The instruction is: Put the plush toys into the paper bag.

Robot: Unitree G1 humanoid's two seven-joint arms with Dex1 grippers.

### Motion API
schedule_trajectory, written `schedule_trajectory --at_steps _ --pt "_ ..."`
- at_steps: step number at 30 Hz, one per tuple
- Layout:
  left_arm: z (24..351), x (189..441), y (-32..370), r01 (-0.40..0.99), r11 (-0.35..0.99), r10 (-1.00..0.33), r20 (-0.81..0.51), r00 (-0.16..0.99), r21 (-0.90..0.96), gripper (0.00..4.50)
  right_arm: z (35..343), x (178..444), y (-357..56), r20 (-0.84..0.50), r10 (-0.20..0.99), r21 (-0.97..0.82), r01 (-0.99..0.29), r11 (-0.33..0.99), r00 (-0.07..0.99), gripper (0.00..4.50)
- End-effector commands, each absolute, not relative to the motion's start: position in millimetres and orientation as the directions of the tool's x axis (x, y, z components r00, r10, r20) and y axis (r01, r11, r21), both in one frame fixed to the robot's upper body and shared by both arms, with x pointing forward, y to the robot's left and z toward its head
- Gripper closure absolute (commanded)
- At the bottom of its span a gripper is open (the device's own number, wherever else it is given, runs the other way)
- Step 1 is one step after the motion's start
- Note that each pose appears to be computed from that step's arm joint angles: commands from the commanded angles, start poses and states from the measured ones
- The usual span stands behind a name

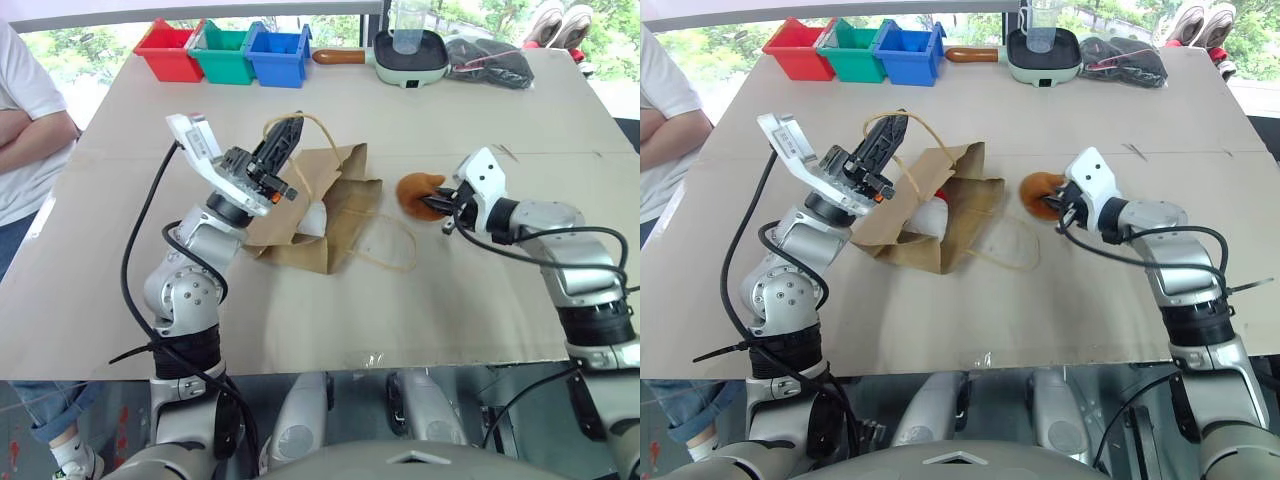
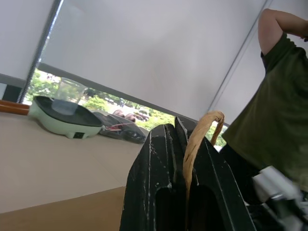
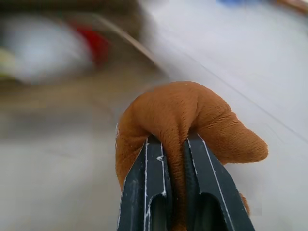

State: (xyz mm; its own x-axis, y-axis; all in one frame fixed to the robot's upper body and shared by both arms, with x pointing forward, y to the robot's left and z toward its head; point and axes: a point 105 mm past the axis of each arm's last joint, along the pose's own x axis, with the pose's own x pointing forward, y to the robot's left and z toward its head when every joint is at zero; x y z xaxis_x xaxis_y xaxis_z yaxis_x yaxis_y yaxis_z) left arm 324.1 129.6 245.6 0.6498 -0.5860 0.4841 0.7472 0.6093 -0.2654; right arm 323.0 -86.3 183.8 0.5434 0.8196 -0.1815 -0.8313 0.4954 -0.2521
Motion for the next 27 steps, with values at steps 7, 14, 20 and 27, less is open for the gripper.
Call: schedule_trajectory --at_steps 7,14,20,27 --pt "259 311 98 0.847 0.484 -0.682 0.511 0.523 -0.220 4.50 162 321 7 -0.255 0.867 -0.440 -0.850 0.292 0.429 4.46" --pt "250 313 110 0.830 0.506 -0.673 0.496 0.549 -0.232 4.50 142 331 35 -0.208 0.915 -0.306 -0.912 0.274 0.345 3.00" --pt "246 314 125 0.804 0.539 -0.640 0.500 0.584 -0.251 4.50 151 321 10 -0.127 0.924 -0.248 -0.913 0.324 0.362 1.07" --pt "246 313 130 0.802 0.540 -0.633 0.506 0.586 -0.255 4.50 150 309 -19 -0.151 0.895 -0.187 -0.901 0.391 0.420 1.07"
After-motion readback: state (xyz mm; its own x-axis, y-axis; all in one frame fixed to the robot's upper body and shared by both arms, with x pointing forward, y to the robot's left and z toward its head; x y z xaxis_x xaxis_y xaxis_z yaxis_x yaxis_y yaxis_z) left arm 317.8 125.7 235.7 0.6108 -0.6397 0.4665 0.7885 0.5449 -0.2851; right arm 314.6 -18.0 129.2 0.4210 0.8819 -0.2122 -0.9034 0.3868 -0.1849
